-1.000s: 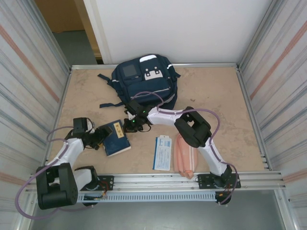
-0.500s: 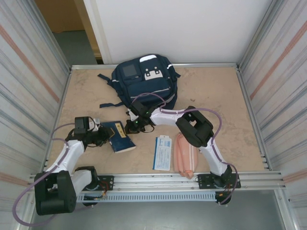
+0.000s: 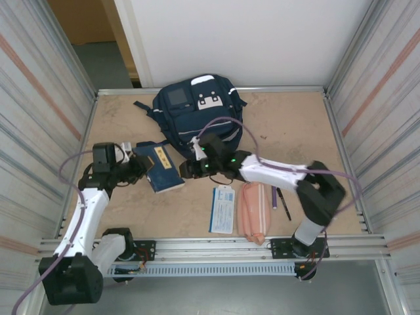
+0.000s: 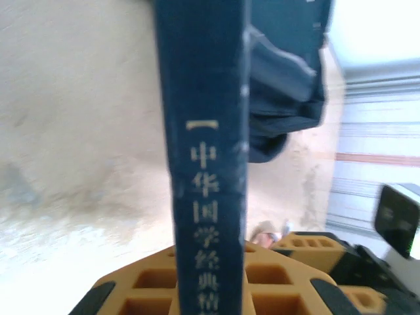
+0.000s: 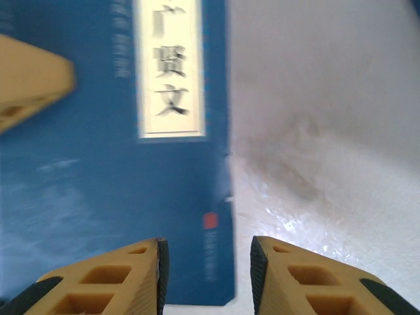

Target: Pack the student bag

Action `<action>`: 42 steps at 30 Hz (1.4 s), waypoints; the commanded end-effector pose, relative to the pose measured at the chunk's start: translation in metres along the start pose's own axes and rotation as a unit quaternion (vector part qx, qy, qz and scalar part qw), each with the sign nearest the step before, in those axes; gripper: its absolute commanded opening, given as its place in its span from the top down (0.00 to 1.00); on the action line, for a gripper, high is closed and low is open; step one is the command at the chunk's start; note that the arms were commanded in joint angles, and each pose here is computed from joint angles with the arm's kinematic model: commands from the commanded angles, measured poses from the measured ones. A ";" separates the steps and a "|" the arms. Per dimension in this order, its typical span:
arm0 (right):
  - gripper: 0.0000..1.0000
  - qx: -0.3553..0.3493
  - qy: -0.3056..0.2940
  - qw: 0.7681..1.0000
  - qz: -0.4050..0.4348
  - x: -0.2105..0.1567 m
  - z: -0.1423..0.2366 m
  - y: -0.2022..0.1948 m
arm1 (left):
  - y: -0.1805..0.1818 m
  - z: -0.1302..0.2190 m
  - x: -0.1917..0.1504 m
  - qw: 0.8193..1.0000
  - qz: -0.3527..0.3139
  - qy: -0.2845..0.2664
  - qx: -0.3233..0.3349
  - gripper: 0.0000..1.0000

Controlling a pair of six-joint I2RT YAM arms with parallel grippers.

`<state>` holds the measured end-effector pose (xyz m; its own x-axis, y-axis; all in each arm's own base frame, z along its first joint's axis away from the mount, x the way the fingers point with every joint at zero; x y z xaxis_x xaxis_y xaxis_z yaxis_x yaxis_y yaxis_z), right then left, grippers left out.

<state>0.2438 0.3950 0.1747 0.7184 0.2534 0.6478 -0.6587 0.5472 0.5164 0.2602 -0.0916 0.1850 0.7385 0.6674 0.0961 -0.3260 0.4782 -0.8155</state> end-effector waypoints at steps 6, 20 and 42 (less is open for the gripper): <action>0.47 -0.183 -0.198 0.945 0.186 0.037 0.125 -0.013 | -0.097 0.016 -0.003 0.994 -0.054 -0.011 -0.095 1.00; 0.01 0.040 -0.225 0.945 -0.236 0.012 0.145 -0.011 | -0.194 -0.046 -0.003 0.962 -0.104 -0.029 -0.251 1.00; 0.01 0.029 -0.300 0.856 -0.420 0.035 0.153 -0.074 | -0.204 -0.127 -0.035 0.950 0.072 0.001 -0.305 1.00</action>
<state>0.2767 0.2461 0.2544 0.7340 -0.6336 0.2444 -0.0534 0.3050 0.9509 0.3725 -0.2815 0.2533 0.7289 0.6844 -0.0193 -0.0769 0.0537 -0.9956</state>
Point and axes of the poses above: each hand's point on the last joint's axis, 136 mm out from that joint toward the fingers, its own z axis back along the fingers, its own y axis along the line the jaws close on, x = y × z, the point moved 1 cm from there along z, back along the fingers, and after that the axes turned 12 degrees about z, right-handed, at the moved point
